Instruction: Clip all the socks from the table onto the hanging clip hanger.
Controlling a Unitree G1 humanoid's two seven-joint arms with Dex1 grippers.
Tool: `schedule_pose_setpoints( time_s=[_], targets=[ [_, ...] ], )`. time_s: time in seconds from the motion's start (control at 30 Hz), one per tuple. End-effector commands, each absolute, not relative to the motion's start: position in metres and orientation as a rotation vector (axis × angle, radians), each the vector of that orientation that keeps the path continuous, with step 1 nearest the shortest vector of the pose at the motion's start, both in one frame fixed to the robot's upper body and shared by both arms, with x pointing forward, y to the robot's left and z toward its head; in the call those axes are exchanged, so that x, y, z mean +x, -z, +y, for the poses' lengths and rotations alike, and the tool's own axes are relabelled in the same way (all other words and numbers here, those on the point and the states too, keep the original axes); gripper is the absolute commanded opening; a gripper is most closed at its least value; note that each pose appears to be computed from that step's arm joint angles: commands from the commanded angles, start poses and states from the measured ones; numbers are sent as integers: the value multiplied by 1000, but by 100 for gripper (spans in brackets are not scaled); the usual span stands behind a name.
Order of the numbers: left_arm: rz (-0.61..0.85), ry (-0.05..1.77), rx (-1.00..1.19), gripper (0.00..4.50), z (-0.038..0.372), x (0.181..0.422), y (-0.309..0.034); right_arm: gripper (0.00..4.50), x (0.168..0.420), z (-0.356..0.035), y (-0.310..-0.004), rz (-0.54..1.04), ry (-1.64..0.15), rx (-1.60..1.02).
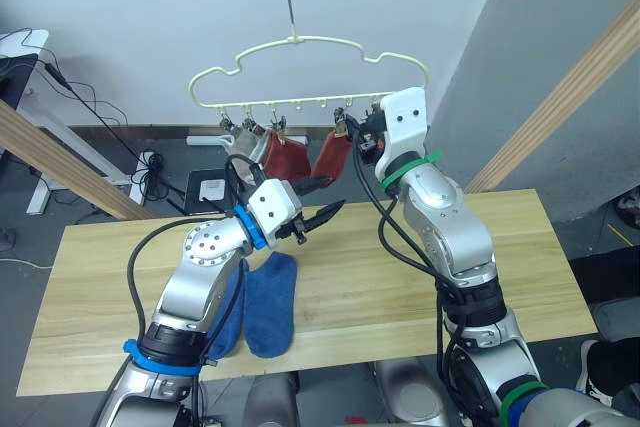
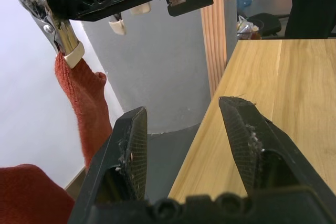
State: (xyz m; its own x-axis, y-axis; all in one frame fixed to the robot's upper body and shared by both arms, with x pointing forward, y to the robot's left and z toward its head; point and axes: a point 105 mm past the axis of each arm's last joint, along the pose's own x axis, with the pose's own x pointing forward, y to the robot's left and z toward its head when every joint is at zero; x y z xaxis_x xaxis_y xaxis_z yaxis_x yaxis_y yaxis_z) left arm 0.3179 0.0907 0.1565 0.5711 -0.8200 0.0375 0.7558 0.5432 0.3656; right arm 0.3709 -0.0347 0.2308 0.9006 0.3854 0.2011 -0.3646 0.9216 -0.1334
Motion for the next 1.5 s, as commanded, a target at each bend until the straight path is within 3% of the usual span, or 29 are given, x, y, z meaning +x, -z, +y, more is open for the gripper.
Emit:
schedule_pose_setpoints(
  time_s=[0.03, 0.63, 1.5],
  targets=[
    [-257, 964, 343, 242, 86, 311, -164, 242, 363, -45, -247, -286, -336, -80],
    [-256, 969, 346, 242, 85, 312, -162, 242, 346, -40, -244, -249, -369, -42],
    [-255, 981, 345, 242, 82, 312, -160, 242, 351, -42, -251, -238, -248, 90]
  ],
)
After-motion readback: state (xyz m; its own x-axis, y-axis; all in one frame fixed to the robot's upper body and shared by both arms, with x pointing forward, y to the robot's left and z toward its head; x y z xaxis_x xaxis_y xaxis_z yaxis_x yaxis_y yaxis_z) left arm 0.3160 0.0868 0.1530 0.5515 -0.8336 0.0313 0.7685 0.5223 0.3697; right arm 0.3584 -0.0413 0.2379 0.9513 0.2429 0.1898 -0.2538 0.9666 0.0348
